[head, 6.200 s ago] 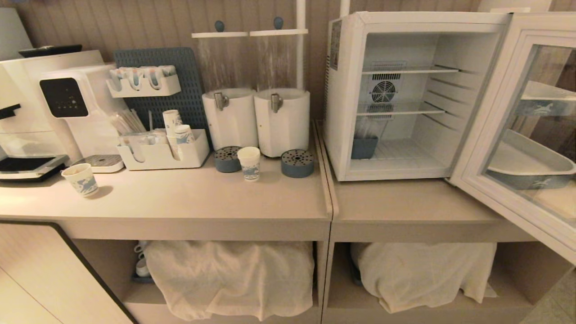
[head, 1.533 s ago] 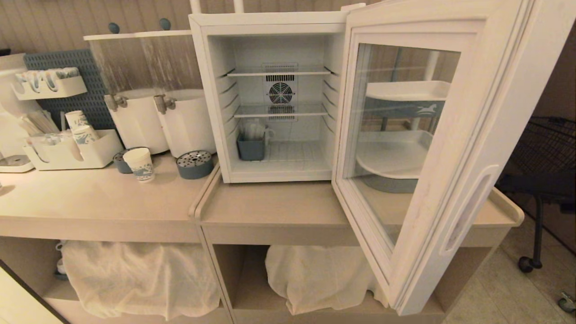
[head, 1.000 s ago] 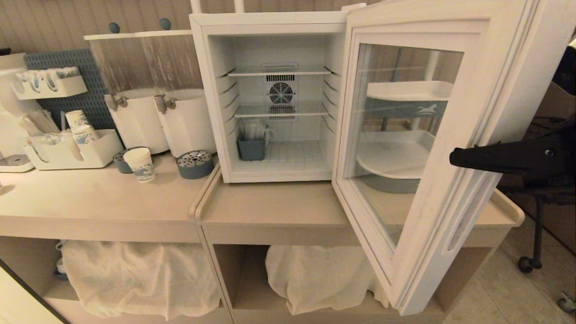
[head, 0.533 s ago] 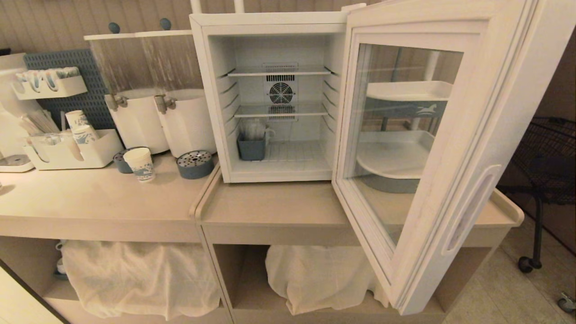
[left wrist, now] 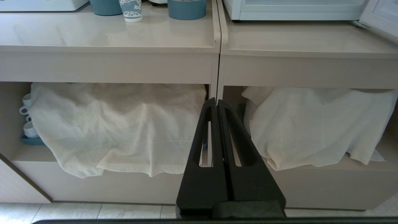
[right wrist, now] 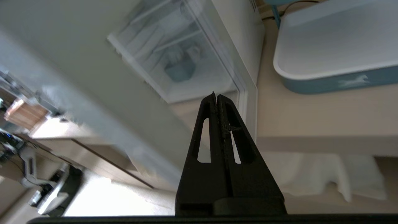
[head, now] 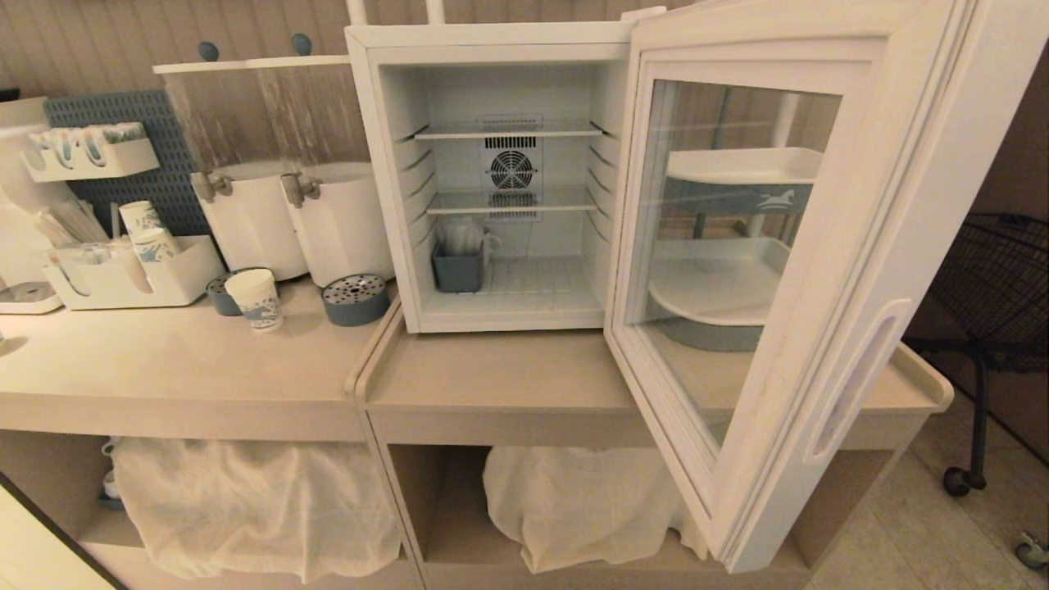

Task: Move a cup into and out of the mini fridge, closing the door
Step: Close the freezer door

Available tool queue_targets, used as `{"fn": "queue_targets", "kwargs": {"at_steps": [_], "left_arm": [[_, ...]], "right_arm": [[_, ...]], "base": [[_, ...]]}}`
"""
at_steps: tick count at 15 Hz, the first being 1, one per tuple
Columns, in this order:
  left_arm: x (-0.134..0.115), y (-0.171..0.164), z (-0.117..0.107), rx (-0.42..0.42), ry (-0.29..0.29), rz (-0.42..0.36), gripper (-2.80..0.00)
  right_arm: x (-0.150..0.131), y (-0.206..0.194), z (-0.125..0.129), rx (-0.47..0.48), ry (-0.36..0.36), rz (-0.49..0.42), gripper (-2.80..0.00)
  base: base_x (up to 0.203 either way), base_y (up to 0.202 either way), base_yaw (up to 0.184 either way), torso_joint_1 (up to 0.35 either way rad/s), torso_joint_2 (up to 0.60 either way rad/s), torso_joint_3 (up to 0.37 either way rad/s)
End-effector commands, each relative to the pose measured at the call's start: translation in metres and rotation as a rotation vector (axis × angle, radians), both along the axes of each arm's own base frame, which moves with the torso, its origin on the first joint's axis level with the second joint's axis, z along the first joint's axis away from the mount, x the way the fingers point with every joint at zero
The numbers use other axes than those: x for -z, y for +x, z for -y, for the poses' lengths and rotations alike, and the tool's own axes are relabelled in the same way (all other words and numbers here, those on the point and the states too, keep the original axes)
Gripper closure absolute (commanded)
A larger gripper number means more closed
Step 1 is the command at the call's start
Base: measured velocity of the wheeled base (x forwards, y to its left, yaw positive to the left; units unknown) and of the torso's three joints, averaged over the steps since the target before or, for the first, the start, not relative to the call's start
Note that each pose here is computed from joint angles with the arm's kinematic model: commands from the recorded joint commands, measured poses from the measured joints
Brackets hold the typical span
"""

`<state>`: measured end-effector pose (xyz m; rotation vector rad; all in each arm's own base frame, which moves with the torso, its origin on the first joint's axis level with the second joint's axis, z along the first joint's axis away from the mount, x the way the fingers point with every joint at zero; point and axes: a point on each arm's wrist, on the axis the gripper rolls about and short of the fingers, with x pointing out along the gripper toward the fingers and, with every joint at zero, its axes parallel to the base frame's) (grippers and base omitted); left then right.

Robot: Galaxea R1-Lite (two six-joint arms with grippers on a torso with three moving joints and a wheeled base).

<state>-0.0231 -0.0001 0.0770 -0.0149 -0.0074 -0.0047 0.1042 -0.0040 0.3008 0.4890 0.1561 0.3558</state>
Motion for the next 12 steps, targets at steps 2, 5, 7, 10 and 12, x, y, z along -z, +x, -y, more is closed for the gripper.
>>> {"fn": "queue_targets", "kwargs": {"at_steps": [2, 5, 7, 10, 12], "left_arm": [[0.000, 0.000, 0.000, 0.000, 0.000, 0.005, 0.00], [0.000, 0.000, 0.000, 0.000, 0.000, 0.005, 0.00], [0.000, 0.000, 0.000, 0.000, 0.000, 0.005, 0.00], [0.000, 0.000, 0.000, 0.000, 0.000, 0.005, 0.00], [0.000, 0.000, 0.000, 0.000, 0.000, 0.006, 0.00]], "right_arm": [[0.011, 0.041, 0.006, -0.023, 0.040, -0.076, 0.00], [0.020, 0.071, 0.002, -0.281, 0.080, -0.145, 0.00], [0.024, 0.085, -0.005, -0.422, 0.100, -0.176, 0.00], [0.033, 0.100, -0.020, -0.508, 0.103, -0.223, 0.00], [0.035, 0.107, -0.033, -0.557, 0.095, -0.212, 0.00]], "base": [[0.000, 0.000, 0.000, 0.000, 0.00, 0.000], [0.000, 0.000, 0.000, 0.000, 0.00, 0.000], [0.000, 0.000, 0.000, 0.000, 0.00, 0.000], [0.000, 0.000, 0.000, 0.000, 0.00, 0.000], [0.000, 0.000, 0.000, 0.000, 0.00, 0.000]]}}
